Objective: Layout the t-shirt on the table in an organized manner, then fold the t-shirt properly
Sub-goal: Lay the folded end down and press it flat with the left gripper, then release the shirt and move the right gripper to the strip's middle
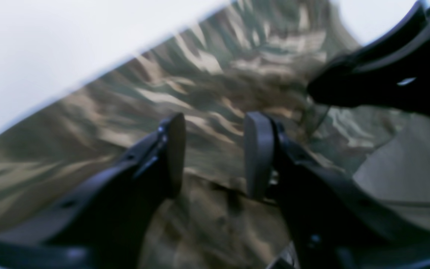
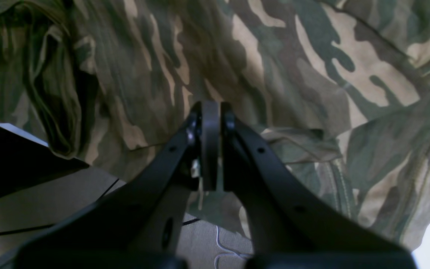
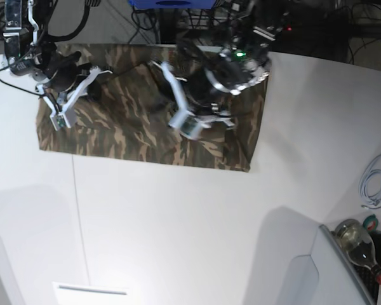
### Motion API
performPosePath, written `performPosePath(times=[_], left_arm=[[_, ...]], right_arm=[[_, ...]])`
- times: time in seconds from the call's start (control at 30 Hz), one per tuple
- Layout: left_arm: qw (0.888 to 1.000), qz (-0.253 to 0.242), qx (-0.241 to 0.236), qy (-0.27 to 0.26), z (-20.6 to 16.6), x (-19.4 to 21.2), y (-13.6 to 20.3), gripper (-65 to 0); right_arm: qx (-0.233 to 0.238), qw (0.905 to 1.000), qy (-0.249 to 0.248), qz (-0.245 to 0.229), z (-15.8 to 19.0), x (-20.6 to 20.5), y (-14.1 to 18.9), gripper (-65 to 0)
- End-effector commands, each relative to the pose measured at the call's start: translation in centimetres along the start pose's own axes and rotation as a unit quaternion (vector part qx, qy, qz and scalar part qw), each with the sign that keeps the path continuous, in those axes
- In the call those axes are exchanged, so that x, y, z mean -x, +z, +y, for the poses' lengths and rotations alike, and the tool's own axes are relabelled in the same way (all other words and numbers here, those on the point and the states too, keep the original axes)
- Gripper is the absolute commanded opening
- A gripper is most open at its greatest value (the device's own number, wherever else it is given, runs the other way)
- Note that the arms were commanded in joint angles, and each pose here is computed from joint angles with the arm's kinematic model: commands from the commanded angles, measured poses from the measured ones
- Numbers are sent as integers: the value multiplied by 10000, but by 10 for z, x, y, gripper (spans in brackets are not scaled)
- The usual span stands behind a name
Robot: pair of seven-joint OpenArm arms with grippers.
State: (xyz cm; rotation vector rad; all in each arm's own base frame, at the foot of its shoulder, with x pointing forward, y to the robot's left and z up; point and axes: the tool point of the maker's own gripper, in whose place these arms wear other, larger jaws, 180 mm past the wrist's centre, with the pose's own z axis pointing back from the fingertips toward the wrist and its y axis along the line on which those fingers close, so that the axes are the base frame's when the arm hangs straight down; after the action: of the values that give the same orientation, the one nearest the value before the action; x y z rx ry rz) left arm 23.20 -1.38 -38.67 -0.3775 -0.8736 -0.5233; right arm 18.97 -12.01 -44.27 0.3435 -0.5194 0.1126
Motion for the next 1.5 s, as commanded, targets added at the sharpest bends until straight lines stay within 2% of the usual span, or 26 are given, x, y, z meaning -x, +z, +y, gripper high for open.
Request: performPosePath(times=[0.0,0.03,0.07,0.23,0.5,0.8,0.93,1.1,1.37,1.47], left_arm=[[9992,-115,-361,105,21,-5,8,-543],[9977,-85,-642,209,39,-1,13,-634],[9960,-66,-842,278,52,2,17,-650],[9867,10,-1522,572,101,14,32,-650],[9752,365,-1973,932,129,48,33,-650],[9739,560,-1845,1197,127,58,3,-650],[9828,626,-1375,1059,96,51,-24,-650],[9894,439,-954,1005,63,21,-55,-650],[9895,355,-727,1196,57,-16,-101,-650],[9900,258,-669,1216,54,-31,-108,-650]], right_arm=[[-19,9998,71,-158,0,-9,4,-629],[-19,9998,71,-158,0,-9,4,-629],[-19,9998,71,-158,0,-9,4,-629],[-25,9998,80,-169,0,-10,3,-629],[-19,9998,83,-168,0,-10,3,-629],[-19,9998,83,-168,0,-10,3,-629],[-8,9998,84,-168,-1,-10,3,-629],[-2,9998,91,-172,-1,-11,3,-629],[-2,9998,94,-179,-1,-12,3,-629],[-2,9998,94,-187,-1,-12,3,-629]])
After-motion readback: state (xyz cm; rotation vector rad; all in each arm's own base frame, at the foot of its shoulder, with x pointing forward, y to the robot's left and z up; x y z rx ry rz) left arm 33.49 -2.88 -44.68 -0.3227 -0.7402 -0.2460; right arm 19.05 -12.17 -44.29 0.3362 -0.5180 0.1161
